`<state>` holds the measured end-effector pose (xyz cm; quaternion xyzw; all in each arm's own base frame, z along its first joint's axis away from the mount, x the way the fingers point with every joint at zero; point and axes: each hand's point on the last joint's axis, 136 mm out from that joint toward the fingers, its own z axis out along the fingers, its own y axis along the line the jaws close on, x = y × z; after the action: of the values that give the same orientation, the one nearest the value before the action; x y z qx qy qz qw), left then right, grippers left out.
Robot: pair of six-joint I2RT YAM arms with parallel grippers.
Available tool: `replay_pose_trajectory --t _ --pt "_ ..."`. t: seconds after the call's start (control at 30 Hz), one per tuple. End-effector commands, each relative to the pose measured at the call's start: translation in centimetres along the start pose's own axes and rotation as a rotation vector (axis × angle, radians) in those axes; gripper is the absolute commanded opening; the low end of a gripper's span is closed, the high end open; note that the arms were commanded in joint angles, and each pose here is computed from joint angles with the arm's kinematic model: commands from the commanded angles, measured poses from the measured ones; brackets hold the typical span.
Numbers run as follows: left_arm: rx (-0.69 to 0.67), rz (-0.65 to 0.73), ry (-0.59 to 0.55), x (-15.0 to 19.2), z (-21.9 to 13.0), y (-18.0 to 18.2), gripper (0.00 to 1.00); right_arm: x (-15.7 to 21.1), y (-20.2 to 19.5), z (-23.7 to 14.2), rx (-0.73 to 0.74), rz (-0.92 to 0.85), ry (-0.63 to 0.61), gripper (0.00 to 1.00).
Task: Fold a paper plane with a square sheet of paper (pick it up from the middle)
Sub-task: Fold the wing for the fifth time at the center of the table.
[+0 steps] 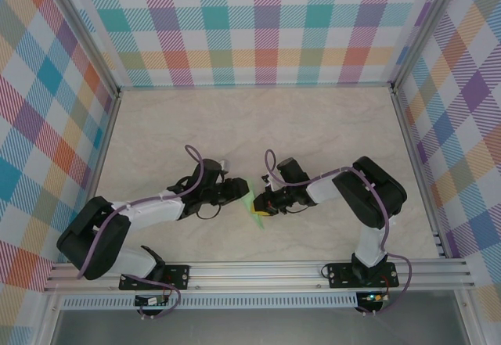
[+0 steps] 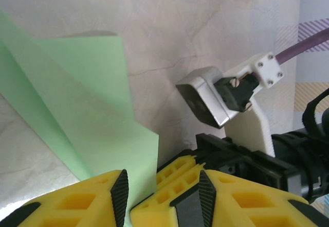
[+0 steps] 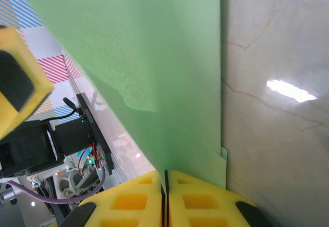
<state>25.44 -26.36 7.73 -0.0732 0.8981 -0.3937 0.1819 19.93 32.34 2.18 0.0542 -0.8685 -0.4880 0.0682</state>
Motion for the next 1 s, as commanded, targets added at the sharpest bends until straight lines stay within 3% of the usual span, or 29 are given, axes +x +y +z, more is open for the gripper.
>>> replay_pose_trajectory --t 0.0,0.57,0.97 --pt "0.060 0.042 0.009 0.3 0.7 -1.5 0.42 0.0 -1.6 0.2 0.049 0.061 0.004 0.10" --pt "0.110 0.053 0.005 -0.5 2.8 -3.1 0.43 0.1 -2.2 0.4 0.068 0.078 0.020 0.11" --pt "-0.010 0.035 0.042 0.4 4.2 0.3 0.40 -0.2 -2.3 0.4 0.088 0.086 0.020 0.13"
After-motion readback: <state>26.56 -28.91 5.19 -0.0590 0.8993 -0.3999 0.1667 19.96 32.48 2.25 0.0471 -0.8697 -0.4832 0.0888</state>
